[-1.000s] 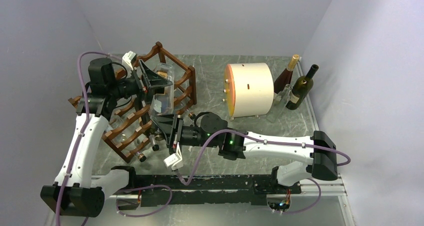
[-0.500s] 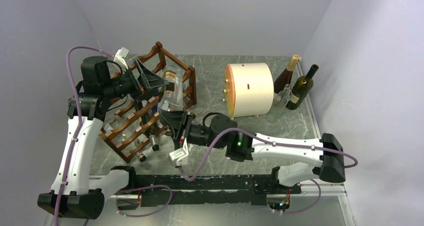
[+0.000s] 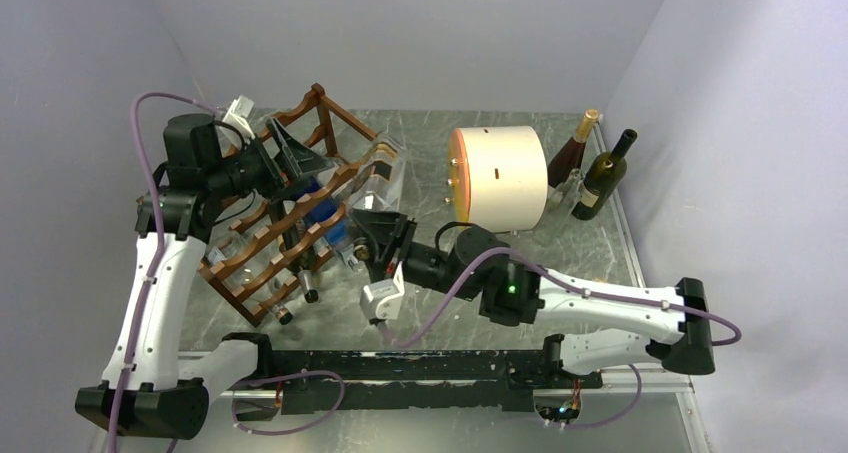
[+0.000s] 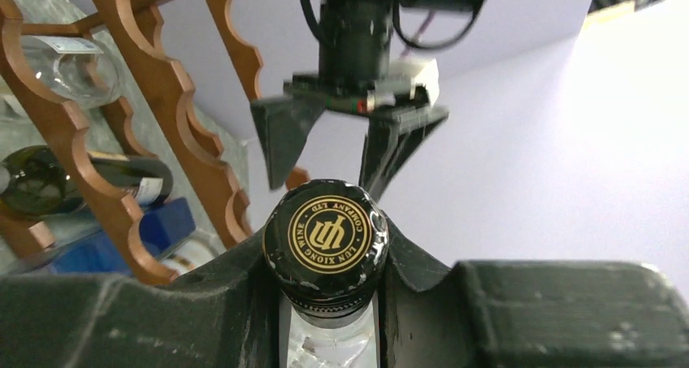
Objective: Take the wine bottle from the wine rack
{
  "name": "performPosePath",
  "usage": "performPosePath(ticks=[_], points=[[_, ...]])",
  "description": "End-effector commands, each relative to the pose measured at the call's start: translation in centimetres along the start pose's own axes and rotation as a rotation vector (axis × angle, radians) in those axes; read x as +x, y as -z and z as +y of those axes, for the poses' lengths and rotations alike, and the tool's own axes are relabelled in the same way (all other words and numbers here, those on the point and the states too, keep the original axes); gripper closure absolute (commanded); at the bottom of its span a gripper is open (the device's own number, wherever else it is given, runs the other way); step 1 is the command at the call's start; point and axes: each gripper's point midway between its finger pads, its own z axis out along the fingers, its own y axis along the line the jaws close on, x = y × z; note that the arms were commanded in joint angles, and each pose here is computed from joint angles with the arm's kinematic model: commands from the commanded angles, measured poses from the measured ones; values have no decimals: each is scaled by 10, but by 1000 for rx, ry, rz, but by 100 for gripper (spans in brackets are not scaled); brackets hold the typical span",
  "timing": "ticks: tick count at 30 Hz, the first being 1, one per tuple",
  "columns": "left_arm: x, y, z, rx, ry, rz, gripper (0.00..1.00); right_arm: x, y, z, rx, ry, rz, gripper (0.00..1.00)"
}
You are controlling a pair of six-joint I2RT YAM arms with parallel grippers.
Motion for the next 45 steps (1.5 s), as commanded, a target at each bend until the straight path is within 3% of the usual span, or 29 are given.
performPosePath(ticks=[1, 10, 17, 23, 29, 33, 39, 45], points=[[-16, 19, -2, -79, -96, -111, 0, 3, 43, -102, 279, -142, 102, 100], [-12, 24, 2, -86, -123, -134, 0, 37, 89, -96, 256, -654, 406, 100], [-7, 21, 5, -73, -129, -118, 1, 50, 115, -47, 199, -895, 570, 100], [-3, 24, 6, -69, -138, -123, 1, 77, 148, -18, 327, -1045, 760, 100], [1, 25, 8, -72, -137, -116, 1, 120, 189, 10, 527, -1079, 970, 100], [4, 28, 7, -65, -142, -116, 1, 156, 228, 22, 764, -1092, 1135, 100], [12, 28, 11, -56, -126, -112, 1, 201, 285, 39, 1048, -1112, 1269, 100], [17, 27, 9, -30, -130, -90, 1, 210, 332, 31, 1278, -1038, 1353, 100]])
